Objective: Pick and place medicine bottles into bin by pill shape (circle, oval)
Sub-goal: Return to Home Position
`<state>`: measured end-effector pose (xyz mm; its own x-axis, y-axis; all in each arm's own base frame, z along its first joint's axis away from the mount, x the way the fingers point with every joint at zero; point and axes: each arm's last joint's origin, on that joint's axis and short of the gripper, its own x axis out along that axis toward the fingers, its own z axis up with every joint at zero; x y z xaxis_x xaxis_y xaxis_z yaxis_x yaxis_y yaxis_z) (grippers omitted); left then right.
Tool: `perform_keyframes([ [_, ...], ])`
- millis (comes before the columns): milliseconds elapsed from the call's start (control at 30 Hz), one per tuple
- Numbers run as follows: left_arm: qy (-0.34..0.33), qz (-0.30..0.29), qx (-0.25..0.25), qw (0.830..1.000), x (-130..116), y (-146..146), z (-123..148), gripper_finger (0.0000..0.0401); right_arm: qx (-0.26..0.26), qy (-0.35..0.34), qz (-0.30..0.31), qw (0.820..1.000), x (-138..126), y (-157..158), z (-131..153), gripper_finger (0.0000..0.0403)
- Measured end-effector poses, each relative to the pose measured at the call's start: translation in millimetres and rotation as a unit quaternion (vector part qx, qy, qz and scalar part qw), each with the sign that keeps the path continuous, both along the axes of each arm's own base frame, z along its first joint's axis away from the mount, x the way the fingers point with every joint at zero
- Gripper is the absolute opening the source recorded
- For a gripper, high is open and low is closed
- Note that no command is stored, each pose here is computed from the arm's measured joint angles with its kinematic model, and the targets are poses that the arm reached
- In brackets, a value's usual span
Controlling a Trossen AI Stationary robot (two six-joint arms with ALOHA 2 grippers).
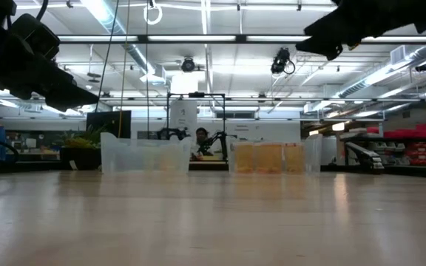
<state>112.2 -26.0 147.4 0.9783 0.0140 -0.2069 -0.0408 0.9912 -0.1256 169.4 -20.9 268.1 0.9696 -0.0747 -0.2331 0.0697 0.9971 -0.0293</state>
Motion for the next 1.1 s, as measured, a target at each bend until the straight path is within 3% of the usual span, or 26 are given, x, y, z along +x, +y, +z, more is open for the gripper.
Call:
perform_keyframes([
  [167,0.000,0.000,0.003,1.000,0.0,0.0,0.0,0.0369,-0.018,-0.045,0.030,0.998,-19.0,4.1,-13.6,0.0284],
  [467,0.000,0.001,-0.003,1.000,0.0,0.0,0.0,0.0369,-0.013,-0.097,0.030,0.995,-44.7,7.7,-53.1,0.0284],
  [633,-0.001,0.008,-0.039,0.999,0.0,0.0,0.0,0.0369,-0.031,-0.126,0.021,0.991,-52.3,6.7,-69.0,0.0284],
  [900,-0.001,0.009,-0.039,0.999,0.0,0.1,0.1,0.0369,-0.014,-0.126,0.011,0.992,-56.3,5.4,-87.6,0.0284],
  [1100,-0.063,0.128,-0.027,0.989,1.9,10.6,11.0,0.0369,-0.007,-0.146,0.016,0.989,-56.4,6.0,-94.2,0.0284],
])
